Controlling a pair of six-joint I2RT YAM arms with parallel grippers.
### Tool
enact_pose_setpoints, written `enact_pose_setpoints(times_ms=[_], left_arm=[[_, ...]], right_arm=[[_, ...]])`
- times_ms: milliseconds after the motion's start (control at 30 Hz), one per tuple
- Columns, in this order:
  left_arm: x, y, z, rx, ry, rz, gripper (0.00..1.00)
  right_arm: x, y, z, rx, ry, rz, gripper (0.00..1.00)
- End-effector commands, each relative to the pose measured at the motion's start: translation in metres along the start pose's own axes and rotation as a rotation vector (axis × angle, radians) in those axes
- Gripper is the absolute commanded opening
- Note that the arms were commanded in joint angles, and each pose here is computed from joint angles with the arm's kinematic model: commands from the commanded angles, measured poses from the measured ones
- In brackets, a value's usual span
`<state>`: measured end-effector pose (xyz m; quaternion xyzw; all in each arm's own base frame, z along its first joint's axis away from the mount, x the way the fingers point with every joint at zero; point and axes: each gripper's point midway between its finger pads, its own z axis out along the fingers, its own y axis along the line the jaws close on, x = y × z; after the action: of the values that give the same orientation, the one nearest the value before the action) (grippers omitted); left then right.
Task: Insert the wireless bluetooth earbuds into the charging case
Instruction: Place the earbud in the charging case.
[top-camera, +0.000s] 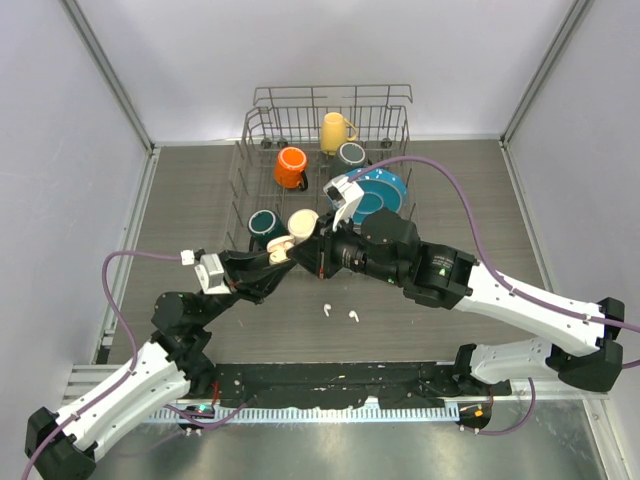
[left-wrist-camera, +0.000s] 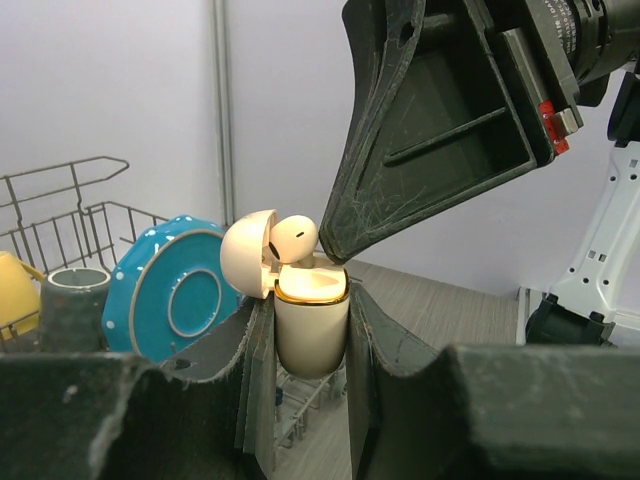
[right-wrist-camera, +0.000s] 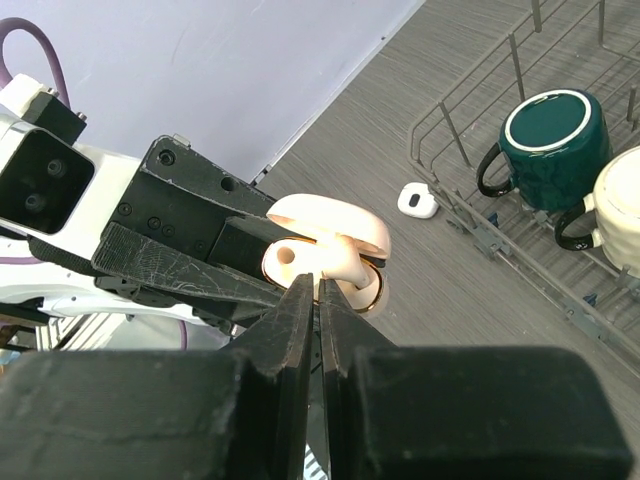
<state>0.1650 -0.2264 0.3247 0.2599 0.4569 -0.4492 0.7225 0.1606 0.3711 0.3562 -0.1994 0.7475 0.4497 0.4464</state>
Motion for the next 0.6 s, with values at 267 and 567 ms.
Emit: enact_pose_setpoints(times_ms=[267,567], left_arm=[[-0.016,-0.003,0.001,0.014,-0.073,0.023,0.00],[-0.018,-0.008,0.003,0.043,-0.069,0.016,0.00]], right_arm=[[-0.053,0.017,-0.041,-0.063,-0.196,-0.003,0.25],[-0.045,0.009,-0.022,-0.018,-0.170,0.018,0.42]])
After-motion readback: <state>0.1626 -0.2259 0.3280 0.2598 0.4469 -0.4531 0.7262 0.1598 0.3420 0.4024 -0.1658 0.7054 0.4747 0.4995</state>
